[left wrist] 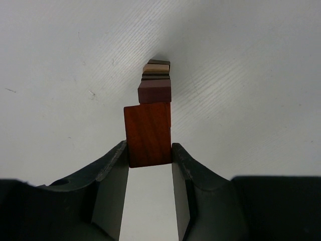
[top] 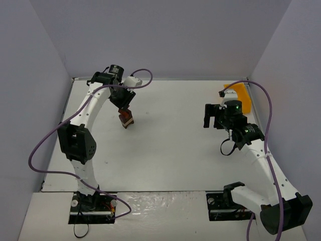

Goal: Build the wood block tower

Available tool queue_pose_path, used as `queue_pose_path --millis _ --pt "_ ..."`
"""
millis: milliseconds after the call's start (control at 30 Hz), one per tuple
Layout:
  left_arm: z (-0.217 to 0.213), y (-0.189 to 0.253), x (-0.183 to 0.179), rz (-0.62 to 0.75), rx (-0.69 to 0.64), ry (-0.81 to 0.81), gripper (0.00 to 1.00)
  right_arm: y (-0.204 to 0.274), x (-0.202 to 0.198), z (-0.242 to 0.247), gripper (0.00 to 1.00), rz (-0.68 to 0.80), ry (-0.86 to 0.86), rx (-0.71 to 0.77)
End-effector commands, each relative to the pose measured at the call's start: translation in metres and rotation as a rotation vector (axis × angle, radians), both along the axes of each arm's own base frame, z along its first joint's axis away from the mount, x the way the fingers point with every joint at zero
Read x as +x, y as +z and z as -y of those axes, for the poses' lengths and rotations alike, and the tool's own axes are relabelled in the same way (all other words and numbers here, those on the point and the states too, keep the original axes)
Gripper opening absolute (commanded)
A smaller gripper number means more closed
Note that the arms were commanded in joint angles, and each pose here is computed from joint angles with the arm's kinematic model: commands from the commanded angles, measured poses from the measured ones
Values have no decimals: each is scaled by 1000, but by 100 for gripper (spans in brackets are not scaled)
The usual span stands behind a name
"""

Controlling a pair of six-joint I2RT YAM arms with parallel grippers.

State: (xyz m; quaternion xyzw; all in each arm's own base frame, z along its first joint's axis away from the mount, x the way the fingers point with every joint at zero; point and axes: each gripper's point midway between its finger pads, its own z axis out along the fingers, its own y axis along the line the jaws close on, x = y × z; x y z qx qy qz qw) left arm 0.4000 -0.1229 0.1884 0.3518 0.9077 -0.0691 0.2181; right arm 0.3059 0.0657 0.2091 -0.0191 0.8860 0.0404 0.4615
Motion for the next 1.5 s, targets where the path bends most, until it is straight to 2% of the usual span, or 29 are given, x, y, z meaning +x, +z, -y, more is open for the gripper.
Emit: queue_pose_path --millis 0,867,1133,1467 --pt "4 20 5 56 -11 -15 0 14 5 4 100 64 -16 -4" --pt "3 -7 3 -16 7 -24 0 13 4 3 100 65 -7 -5" --pt "2 -6 2 -19 5 -24 0 12 5 3 100 65 -4 -3" --pt "-2 16 -1 23 8 -13 0 12 4 2 100 63 -3 1"
